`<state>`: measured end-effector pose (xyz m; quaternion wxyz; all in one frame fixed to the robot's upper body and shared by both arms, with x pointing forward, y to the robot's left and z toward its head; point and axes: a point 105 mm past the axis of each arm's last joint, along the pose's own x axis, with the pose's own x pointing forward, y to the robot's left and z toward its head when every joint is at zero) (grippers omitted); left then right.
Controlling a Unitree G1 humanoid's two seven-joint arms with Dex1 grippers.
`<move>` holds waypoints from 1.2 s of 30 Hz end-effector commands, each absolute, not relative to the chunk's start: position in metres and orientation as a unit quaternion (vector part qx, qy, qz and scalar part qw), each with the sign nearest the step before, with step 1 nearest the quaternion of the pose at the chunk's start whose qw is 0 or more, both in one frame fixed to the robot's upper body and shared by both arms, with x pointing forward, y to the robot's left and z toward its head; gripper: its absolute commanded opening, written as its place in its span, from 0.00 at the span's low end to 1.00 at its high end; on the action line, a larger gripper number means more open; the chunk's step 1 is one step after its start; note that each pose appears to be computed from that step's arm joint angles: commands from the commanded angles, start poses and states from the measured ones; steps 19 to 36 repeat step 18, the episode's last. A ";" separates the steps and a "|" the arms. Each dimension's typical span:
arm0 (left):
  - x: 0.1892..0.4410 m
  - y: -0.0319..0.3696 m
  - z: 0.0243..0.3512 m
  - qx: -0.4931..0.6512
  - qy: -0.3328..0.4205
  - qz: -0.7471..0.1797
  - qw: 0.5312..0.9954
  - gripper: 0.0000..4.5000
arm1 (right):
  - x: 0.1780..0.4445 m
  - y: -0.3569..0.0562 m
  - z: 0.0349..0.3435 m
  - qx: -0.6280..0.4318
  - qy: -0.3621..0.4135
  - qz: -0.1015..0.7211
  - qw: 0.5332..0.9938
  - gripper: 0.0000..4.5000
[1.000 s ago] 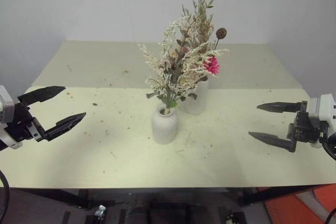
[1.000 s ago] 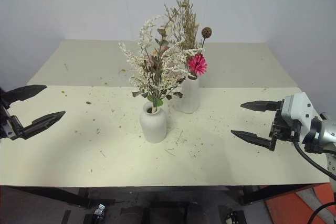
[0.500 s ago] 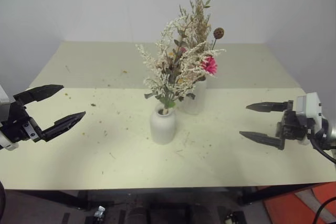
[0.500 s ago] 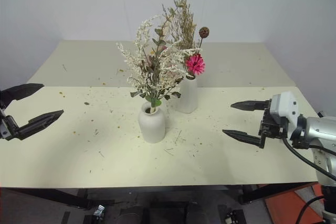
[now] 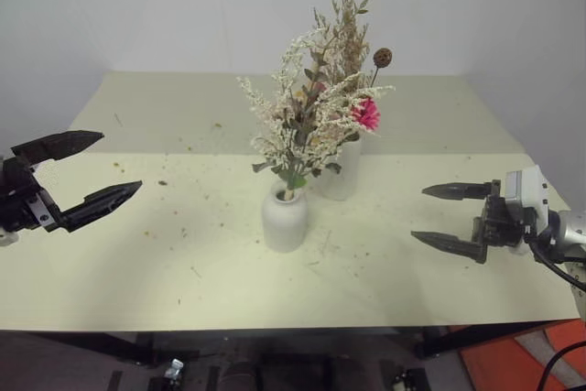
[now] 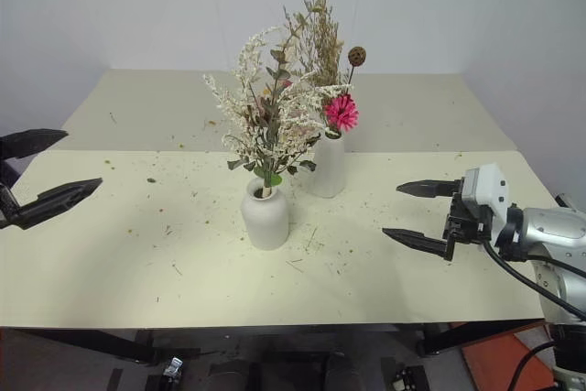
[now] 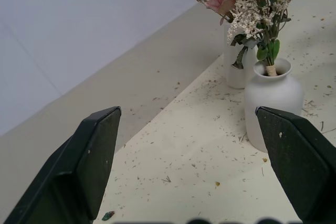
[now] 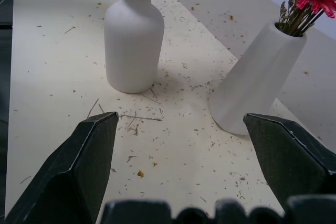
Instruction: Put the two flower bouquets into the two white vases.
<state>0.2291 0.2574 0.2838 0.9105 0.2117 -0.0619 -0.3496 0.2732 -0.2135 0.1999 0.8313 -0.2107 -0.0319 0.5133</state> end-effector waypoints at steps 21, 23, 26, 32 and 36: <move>0.239 0.241 0.276 0.199 -0.106 -0.369 0.902 0.99 | 0.260 -0.235 0.225 -0.252 -0.043 0.468 0.846 1.00; 0.239 0.241 0.276 0.199 -0.106 -0.369 0.902 0.99 | 0.260 -0.235 0.225 -0.252 -0.043 0.468 0.846 1.00; 0.239 0.241 0.276 0.199 -0.106 -0.369 0.902 0.99 | 0.260 -0.235 0.225 -0.252 -0.043 0.468 0.846 1.00; 0.239 0.241 0.276 0.199 -0.106 -0.369 0.902 0.99 | 0.260 -0.235 0.225 -0.252 -0.043 0.468 0.846 1.00; 0.239 0.241 0.276 0.199 -0.106 -0.369 0.902 0.99 | 0.260 -0.235 0.225 -0.252 -0.043 0.468 0.846 1.00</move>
